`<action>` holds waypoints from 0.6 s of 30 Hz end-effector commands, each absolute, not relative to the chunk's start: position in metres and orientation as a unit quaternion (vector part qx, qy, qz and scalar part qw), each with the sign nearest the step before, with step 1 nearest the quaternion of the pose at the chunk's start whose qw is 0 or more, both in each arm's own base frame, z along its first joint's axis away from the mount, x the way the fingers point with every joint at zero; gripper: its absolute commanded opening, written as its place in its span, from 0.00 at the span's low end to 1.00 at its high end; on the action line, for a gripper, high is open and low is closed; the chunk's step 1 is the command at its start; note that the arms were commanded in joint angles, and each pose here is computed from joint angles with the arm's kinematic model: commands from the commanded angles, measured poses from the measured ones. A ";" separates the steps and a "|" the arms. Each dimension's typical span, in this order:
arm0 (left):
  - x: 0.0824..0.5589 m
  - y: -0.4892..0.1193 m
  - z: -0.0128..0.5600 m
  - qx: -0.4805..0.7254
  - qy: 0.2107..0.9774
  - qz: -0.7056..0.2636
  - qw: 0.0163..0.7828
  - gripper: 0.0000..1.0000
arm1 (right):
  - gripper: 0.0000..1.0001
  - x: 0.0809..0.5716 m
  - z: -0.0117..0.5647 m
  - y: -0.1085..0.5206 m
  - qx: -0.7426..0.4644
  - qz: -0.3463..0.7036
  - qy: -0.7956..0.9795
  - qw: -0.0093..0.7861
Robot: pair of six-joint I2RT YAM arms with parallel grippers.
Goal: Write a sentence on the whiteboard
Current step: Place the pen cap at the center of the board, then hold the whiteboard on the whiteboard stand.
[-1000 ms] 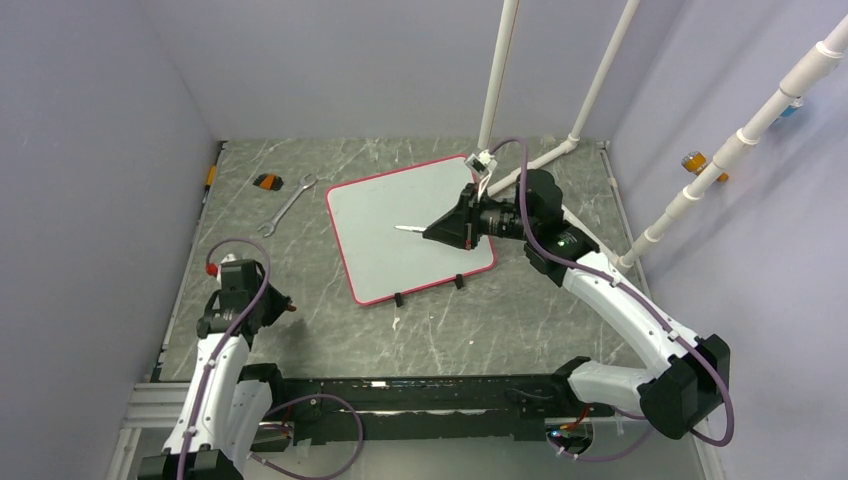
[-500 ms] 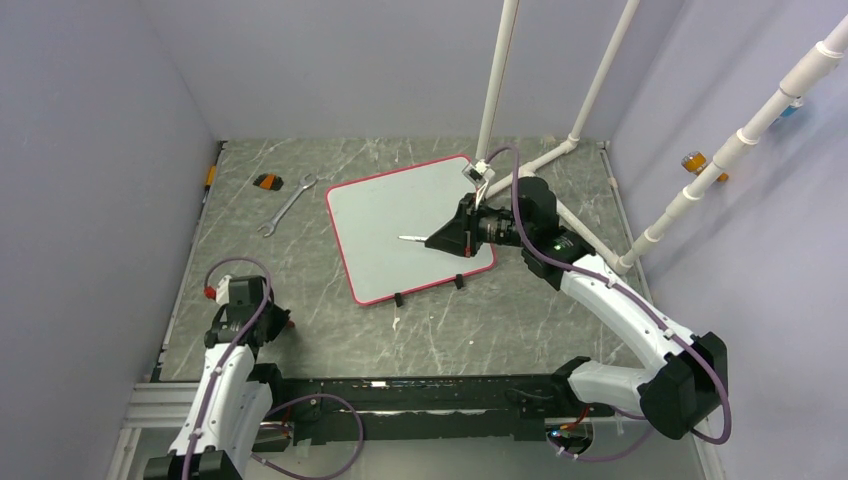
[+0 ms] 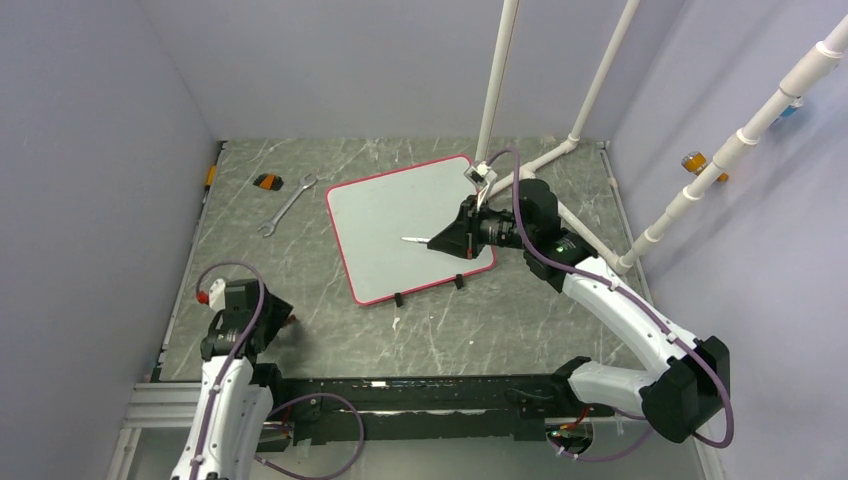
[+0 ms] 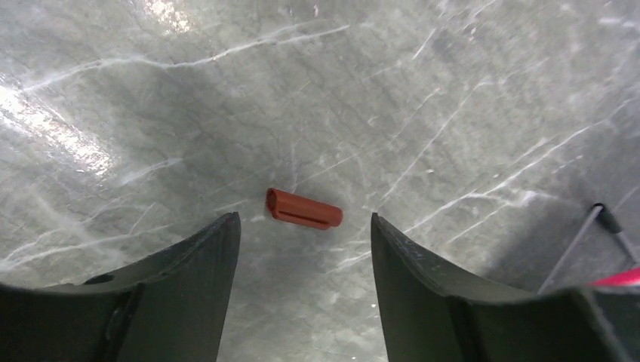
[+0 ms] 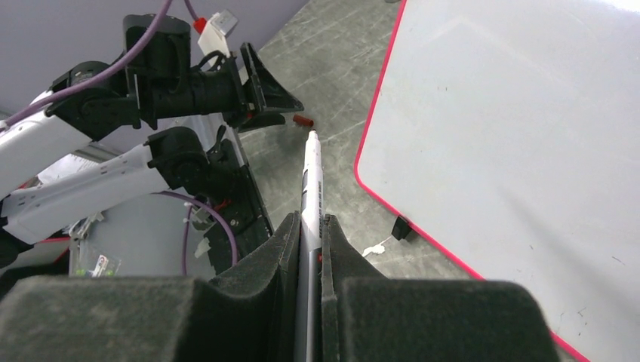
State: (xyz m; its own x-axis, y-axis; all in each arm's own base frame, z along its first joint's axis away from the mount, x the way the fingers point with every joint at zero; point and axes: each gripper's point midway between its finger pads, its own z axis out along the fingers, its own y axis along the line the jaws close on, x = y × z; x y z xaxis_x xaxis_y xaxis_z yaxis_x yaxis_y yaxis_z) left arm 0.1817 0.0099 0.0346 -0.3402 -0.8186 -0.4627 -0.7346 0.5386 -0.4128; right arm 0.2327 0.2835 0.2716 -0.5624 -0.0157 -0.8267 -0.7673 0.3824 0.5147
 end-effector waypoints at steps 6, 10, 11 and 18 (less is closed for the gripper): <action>0.204 0.014 0.098 -0.434 0.799 -0.088 0.408 0.73 | 0.00 0.232 0.287 0.277 -0.267 0.480 0.723 0.418; 0.232 0.009 0.161 -0.335 0.804 -0.108 0.480 0.74 | 0.00 0.236 0.286 0.276 -0.256 0.472 0.731 0.420; 0.240 0.006 0.177 -0.303 0.804 -0.115 0.498 0.76 | 0.00 0.237 0.286 0.276 -0.254 0.472 0.733 0.419; 0.298 -0.036 0.250 -0.077 0.825 -0.183 0.530 0.74 | 0.00 0.241 0.283 0.274 -0.241 0.465 0.742 0.418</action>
State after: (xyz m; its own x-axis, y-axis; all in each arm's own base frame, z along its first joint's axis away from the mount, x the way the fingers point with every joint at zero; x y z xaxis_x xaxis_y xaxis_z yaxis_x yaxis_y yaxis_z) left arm 0.2652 -0.0053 0.2071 -0.3911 -0.5406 -0.7448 -0.2800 0.8408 -0.4633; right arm 0.2363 0.2766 0.2693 -0.5618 0.0008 -0.8273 -0.7446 0.4353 0.5061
